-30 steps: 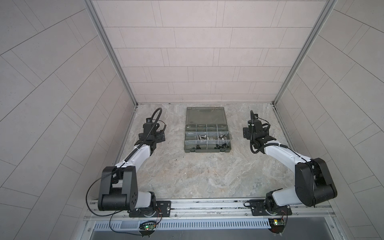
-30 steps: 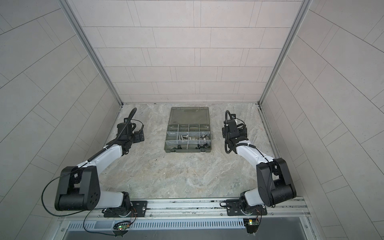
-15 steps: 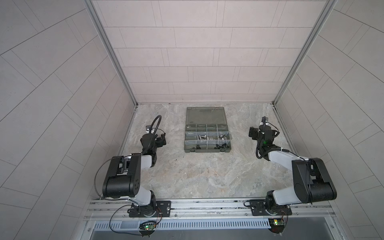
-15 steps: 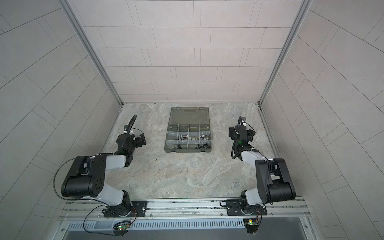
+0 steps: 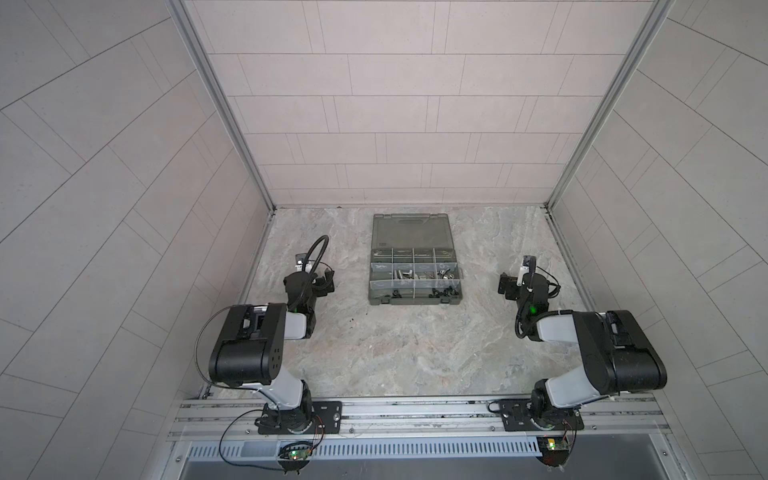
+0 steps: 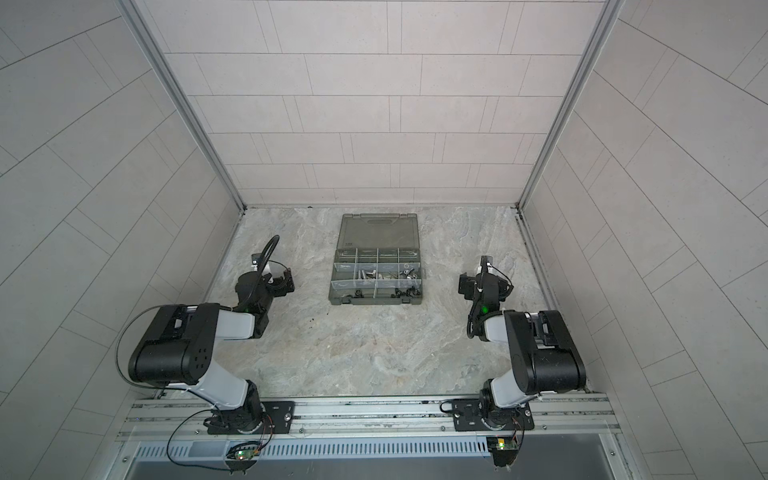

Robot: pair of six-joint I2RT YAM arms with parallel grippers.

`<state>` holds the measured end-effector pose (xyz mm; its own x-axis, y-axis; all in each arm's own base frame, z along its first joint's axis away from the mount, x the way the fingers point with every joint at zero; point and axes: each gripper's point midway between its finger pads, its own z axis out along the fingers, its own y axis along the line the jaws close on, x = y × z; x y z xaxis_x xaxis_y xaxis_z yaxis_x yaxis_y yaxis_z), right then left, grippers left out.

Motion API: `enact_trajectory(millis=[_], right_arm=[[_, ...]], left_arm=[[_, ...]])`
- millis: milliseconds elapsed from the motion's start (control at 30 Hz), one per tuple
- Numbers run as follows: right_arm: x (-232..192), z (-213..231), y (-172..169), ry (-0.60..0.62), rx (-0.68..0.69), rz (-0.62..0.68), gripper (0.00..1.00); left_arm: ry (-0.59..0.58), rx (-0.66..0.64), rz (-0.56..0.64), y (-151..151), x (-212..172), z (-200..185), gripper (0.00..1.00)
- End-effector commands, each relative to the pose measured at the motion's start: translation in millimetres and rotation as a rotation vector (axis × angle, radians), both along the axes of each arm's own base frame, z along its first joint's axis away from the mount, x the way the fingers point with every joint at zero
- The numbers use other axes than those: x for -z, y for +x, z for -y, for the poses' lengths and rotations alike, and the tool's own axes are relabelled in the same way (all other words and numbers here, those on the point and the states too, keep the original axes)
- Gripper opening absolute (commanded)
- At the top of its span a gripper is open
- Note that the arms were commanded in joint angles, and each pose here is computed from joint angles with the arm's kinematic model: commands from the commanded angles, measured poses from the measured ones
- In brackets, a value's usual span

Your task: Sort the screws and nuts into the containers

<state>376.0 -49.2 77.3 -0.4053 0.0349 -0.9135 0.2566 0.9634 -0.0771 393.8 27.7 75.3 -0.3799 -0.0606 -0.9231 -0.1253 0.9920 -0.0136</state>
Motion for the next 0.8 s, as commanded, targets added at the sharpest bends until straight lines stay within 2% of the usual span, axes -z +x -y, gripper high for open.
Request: enact_trajectory(millis=[0, 467, 633, 767], right_arm=[[-15.0, -9.2, 10.3, -0.018, -0.064, 0.095, 0.99], [-14.9, -9.0, 11.6, -0.039, -0.050, 0.104, 0.99], [-15.0, -9.2, 11.6, -0.041, -0.050, 0.104, 0.99], [-15.2, -9.2, 11.7, -0.040, -0.049, 0.105, 0.99]], left_arm=[[0.012, 0.004, 0.047, 2.8, -11.4, 1.2, 1.00], [0.073, -0.011, 0.021, 4.6, -9.6, 7.0, 1.00], [0.208, -0.165, 0.084, -10.7, -20.0, 4.2, 1.00], [0.230, -0.206, 0.105, -14.0, -23.6, 1.2, 1.00]])
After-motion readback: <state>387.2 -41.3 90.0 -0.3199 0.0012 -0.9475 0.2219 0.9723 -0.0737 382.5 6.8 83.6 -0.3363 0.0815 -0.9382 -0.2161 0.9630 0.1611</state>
